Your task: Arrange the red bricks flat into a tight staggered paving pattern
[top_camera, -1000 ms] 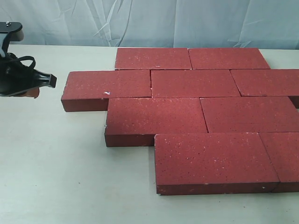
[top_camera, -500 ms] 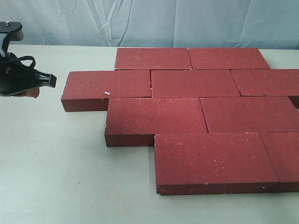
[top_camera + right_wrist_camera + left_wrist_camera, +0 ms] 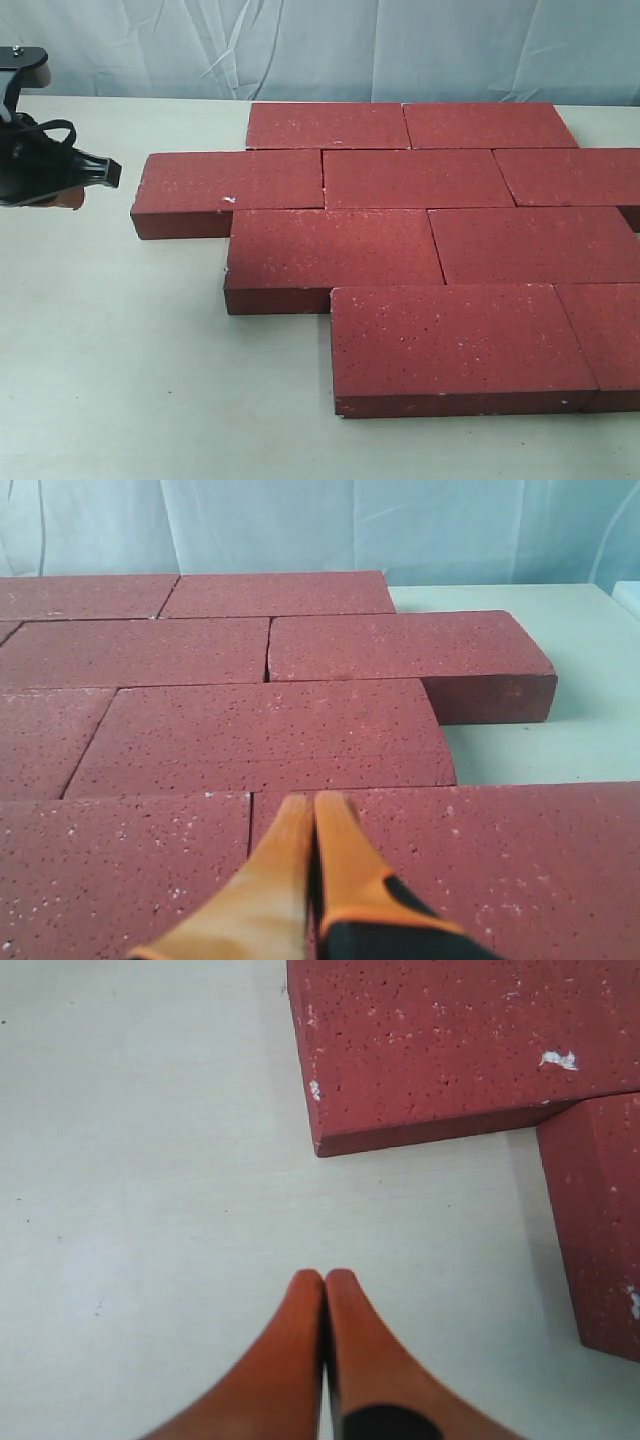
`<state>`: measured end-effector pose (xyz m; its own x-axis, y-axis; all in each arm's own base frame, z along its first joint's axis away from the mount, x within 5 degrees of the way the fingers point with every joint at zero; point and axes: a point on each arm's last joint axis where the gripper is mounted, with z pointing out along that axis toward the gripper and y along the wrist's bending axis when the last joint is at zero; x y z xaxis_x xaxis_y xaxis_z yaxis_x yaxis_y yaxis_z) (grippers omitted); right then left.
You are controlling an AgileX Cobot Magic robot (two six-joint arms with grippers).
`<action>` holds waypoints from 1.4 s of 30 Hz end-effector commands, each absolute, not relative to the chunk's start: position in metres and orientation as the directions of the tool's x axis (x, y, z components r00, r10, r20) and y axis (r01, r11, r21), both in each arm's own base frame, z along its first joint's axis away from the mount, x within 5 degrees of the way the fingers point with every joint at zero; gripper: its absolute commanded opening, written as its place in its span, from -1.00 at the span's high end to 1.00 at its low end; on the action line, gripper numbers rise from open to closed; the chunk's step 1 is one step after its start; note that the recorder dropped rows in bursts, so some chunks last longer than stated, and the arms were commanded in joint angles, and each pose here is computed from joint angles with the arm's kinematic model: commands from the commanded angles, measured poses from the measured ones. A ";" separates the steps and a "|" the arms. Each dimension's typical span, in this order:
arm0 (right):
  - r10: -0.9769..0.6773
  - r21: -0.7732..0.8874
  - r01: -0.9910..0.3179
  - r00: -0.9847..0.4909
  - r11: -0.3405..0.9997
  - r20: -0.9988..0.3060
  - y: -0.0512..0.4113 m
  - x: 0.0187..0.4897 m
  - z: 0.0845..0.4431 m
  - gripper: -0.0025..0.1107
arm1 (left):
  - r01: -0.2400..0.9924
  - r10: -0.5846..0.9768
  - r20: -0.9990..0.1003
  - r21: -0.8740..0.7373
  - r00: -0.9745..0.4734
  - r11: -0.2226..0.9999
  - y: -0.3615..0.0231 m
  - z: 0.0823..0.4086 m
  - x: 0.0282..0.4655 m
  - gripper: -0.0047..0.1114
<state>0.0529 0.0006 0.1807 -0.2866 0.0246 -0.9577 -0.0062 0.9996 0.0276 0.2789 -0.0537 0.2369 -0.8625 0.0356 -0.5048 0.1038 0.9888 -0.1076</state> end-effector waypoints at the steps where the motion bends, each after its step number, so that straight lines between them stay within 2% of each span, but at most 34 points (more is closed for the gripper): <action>1: 0.020 0.023 -0.009 -0.272 1.000 -0.962 0.001 0.053 0.181 0.97 | 0.100 0.029 -0.515 -0.110 -0.856 0.989 -0.053 0.239 0.278 0.92; 8: 0.024 0.028 -0.010 -0.272 1.000 -0.962 0.001 0.053 0.181 0.97 | 0.120 0.050 -0.559 -0.090 -0.828 0.989 -0.050 0.257 0.268 0.92; 13: 0.024 0.028 -0.010 -0.272 1.000 -0.962 0.001 0.053 0.181 0.97 | 0.131 0.031 -0.689 -0.094 -0.724 0.987 -0.045 0.286 0.242 0.92; 21: 0.024 0.028 -0.010 -0.272 1.000 -0.962 0.001 0.053 0.181 0.97 | 0.033 -0.060 -0.818 -0.096 -0.573 0.995 -0.012 0.293 0.157 0.92; 25: 0.024 0.028 -0.010 -0.272 1.000 -0.962 0.001 0.053 0.181 0.97 | 0.024 -0.074 -0.897 -0.094 -0.435 0.995 -0.007 0.297 0.112 0.92; 32: 0.024 0.028 -0.010 -0.272 1.000 -0.962 0.001 0.053 0.181 0.97 | 0.036 -0.076 -0.947 -0.092 -0.312 0.995 -0.005 0.283 0.073 0.92; 42: 0.024 0.028 -0.010 -0.272 1.000 -0.962 0.001 0.053 0.181 0.97 | 0.002 -0.088 -0.964 -0.092 -0.252 0.996 -0.003 0.256 0.055 0.92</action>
